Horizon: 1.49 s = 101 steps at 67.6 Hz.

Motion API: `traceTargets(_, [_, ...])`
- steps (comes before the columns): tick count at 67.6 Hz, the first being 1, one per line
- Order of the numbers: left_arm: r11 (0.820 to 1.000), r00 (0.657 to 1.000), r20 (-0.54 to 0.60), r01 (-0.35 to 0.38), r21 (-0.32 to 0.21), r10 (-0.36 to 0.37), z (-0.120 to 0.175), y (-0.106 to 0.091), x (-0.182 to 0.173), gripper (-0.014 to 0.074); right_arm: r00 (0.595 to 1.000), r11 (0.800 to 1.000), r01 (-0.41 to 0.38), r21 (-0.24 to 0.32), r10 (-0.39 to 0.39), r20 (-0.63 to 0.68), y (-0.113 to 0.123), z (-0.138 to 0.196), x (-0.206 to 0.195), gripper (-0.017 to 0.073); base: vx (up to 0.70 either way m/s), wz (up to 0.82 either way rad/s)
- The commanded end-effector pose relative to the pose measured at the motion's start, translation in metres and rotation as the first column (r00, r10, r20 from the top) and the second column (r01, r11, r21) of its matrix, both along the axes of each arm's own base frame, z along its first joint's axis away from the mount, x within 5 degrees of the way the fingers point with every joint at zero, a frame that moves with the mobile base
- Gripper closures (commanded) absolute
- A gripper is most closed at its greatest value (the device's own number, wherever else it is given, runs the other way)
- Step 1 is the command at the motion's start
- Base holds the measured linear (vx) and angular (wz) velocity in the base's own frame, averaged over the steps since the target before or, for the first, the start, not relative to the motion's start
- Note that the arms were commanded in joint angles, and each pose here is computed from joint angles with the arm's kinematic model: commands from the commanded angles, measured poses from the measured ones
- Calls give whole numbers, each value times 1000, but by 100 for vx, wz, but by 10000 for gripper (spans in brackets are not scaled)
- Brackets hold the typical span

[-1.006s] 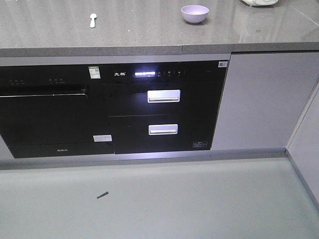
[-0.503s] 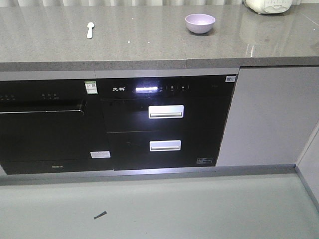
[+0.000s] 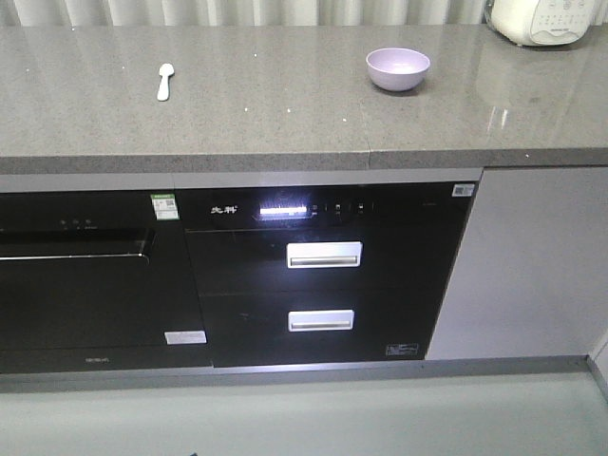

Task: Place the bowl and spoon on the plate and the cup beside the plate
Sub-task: 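Drive the base toward the counter with the spoon and bowl, then approach the counter and position both grippers above the spoon and bowl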

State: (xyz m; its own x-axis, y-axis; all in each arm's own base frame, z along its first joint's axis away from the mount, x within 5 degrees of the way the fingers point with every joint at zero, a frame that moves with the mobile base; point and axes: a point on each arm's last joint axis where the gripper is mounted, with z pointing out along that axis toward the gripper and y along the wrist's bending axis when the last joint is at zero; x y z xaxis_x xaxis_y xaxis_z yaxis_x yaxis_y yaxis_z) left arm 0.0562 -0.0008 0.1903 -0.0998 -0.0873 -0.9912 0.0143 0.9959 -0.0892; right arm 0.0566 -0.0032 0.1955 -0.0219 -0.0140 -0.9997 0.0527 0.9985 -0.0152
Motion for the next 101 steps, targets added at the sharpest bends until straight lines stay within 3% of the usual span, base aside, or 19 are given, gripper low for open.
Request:
traceTargets(1, [1000, 995, 104, 13, -14, -12, 14, -1, -2, 600, 997, 1000, 3, -16, -2, 71, 0, 4, 0, 562, 27, 2])
traceTargets(101, [1000, 995, 104, 13, -14, -12, 14, -1, -2, 600, 998, 1000, 3, -16, -2, 70, 0, 4, 0, 562, 21, -1])
